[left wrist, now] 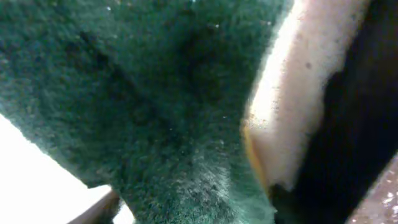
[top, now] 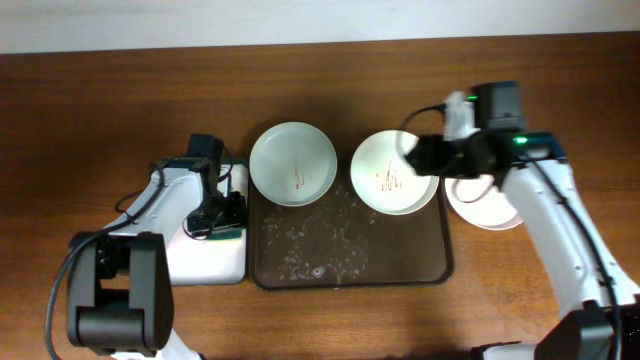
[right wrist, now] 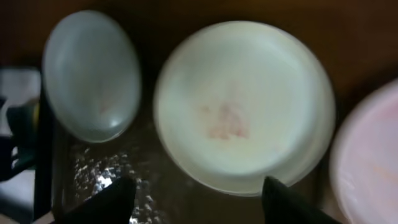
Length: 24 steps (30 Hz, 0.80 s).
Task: Clean dirty plates on tray and stack at the side
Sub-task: 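Grasp the right back plate rim and drag it forward with right gripper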
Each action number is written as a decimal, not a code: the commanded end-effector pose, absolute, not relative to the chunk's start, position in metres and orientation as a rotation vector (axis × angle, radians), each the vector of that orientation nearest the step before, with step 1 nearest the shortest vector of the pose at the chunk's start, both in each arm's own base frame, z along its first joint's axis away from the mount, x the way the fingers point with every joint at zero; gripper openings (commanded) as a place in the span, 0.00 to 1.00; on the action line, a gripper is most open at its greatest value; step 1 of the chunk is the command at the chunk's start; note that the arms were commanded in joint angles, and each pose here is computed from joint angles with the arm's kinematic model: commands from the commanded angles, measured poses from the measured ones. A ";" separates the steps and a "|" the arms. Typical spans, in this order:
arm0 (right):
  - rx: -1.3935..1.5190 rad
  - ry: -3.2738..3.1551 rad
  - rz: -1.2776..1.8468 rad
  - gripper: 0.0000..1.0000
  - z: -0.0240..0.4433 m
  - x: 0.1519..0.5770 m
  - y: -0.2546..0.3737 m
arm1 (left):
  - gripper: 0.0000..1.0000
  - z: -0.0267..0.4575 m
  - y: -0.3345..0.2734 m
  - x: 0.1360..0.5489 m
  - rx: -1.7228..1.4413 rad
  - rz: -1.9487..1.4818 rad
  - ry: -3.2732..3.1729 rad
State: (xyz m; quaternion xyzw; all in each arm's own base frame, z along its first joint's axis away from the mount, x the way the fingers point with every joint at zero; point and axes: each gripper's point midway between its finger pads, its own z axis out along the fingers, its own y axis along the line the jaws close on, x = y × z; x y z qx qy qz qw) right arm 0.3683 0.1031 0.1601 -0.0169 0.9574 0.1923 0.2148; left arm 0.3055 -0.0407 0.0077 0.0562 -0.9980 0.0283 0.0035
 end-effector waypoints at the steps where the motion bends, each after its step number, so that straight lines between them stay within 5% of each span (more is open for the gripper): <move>1: -0.225 2.622 0.513 0.68 0.154 0.374 0.147 | 0.19 0.015 -0.049 0.308 0.152 0.117 -3.149; 3: -0.280 2.579 0.453 0.70 0.150 0.384 0.163 | 0.00 0.015 -0.048 0.308 0.153 0.111 -3.150; 7: -0.348 2.480 0.433 0.72 0.138 0.411 0.195 | 0.00 0.014 -0.046 0.308 0.153 0.094 -3.152; 8: -0.362 2.471 0.442 0.71 0.131 0.416 0.203 | 0.06 0.014 -0.046 0.308 0.153 0.094 -3.152; 9: -0.380 2.470 0.454 0.71 0.121 0.419 0.212 | 0.56 0.014 -0.046 0.308 0.152 0.095 -3.152; 10: -0.393 2.475 0.456 0.71 0.111 0.422 0.218 | 0.68 0.014 -0.046 0.308 0.152 0.095 -3.152; 20: -0.419 2.546 0.456 0.57 0.035 0.432 0.239 | 0.73 0.014 -0.046 0.308 0.152 0.095 -3.154; 24: -0.344 2.603 0.516 0.26 0.023 0.425 0.243 | 0.73 0.014 -0.046 0.309 0.153 0.096 -3.155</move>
